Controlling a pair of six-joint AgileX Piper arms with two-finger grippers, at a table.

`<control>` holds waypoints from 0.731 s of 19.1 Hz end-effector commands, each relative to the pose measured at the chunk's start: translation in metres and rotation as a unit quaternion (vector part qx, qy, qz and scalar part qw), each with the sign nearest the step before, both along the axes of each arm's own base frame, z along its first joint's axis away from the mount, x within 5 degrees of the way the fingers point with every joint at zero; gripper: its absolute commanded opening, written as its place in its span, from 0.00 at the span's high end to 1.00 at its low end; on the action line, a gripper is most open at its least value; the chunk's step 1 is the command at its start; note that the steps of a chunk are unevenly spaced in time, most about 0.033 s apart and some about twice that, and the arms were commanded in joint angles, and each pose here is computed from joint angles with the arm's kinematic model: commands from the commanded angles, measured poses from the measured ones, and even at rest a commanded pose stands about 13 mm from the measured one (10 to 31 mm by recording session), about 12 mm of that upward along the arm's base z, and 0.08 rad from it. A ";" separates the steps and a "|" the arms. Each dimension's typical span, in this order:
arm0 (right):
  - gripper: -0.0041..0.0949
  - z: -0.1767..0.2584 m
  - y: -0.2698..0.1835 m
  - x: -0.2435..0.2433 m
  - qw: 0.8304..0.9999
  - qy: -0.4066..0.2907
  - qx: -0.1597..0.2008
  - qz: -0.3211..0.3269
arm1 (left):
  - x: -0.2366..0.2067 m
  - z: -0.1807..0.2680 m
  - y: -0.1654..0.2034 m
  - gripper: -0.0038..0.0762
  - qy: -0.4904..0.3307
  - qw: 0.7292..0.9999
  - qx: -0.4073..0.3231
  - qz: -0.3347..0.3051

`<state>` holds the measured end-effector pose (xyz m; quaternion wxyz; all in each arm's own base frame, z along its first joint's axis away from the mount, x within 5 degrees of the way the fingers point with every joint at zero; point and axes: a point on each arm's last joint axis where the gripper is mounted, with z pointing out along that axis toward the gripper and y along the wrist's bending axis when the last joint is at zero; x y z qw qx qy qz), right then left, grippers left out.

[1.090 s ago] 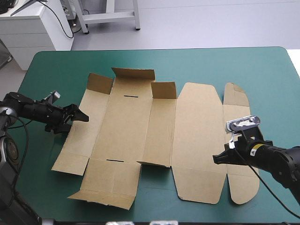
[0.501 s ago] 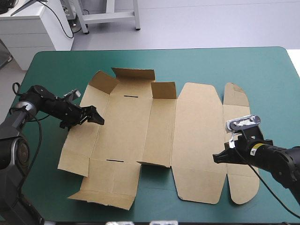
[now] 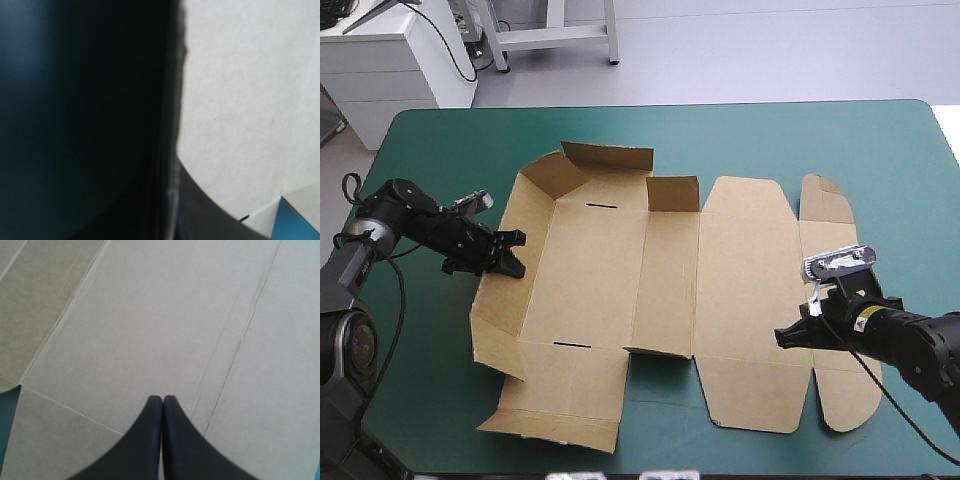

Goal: Fold the box

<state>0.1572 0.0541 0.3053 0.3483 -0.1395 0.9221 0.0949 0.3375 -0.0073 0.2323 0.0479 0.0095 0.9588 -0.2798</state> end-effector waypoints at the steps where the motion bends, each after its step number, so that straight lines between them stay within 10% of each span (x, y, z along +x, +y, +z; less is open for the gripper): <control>1: 0.98 0.011 -0.001 0.003 0.999 -0.037 0.006 -0.003 | -0.014 0.030 -0.005 0.96 -0.007 1.000 -0.015 -0.025; 9: 0.98 0.011 -0.001 0.003 0.999 -0.037 0.006 -0.003 | -0.020 0.071 -0.026 0.96 -0.101 0.974 0.134 -0.153; 14: 0.98 0.011 -0.001 0.003 0.999 -0.033 0.005 -0.003 | -0.018 0.124 -0.095 0.96 -0.232 0.849 0.340 -0.331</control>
